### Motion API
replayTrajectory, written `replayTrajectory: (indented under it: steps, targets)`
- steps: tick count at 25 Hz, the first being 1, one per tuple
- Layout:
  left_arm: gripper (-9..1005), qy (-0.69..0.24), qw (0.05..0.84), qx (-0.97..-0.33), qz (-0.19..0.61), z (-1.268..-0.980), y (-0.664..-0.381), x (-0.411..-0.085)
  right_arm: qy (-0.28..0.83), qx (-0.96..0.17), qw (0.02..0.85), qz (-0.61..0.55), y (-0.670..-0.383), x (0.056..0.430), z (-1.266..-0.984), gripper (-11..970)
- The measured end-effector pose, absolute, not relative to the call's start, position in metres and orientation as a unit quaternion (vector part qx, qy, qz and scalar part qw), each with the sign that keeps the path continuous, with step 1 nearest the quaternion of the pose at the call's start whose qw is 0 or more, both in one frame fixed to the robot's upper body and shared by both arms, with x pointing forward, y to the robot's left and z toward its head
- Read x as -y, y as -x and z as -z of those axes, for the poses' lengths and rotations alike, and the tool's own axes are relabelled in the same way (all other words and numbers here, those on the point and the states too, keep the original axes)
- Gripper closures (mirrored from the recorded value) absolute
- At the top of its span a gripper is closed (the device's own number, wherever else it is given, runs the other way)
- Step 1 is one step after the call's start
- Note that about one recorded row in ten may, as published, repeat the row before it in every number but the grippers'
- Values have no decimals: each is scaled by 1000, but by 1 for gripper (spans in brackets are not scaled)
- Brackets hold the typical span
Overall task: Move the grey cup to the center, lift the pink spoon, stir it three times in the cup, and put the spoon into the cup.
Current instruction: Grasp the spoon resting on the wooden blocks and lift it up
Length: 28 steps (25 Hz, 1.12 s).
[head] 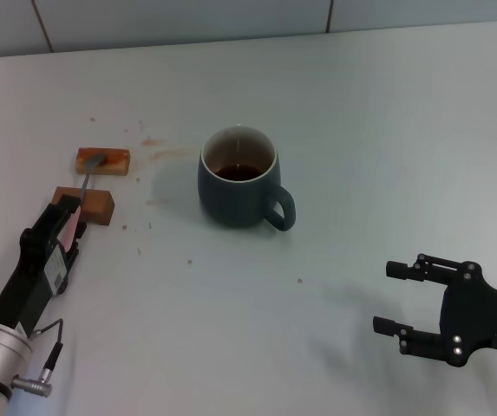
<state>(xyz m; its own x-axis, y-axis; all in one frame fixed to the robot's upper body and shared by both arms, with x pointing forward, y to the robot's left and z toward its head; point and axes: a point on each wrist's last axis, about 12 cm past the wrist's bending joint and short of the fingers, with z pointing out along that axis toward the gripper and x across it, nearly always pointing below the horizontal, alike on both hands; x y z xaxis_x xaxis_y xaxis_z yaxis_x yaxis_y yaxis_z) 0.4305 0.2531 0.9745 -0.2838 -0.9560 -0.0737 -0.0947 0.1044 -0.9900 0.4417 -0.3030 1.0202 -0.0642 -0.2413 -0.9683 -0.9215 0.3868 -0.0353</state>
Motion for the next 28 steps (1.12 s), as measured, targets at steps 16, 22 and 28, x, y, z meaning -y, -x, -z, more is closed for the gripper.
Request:
replayTrajectory:
  steps: [16, 22, 28]
  targets:
    - [658, 439, 406, -618, 510, -971, -432, -251, 446, -648, 521, -331, -442, 303, -1022, 250]
    - [727, 440, 405, -620, 508, -971, -433, -251, 447, -648, 521, -330, -442, 303, -1022, 250]
    - [771, 438, 406, -621, 507, -971, -435, -251, 448, -648, 521, -330, -443, 303, -1022, 250]
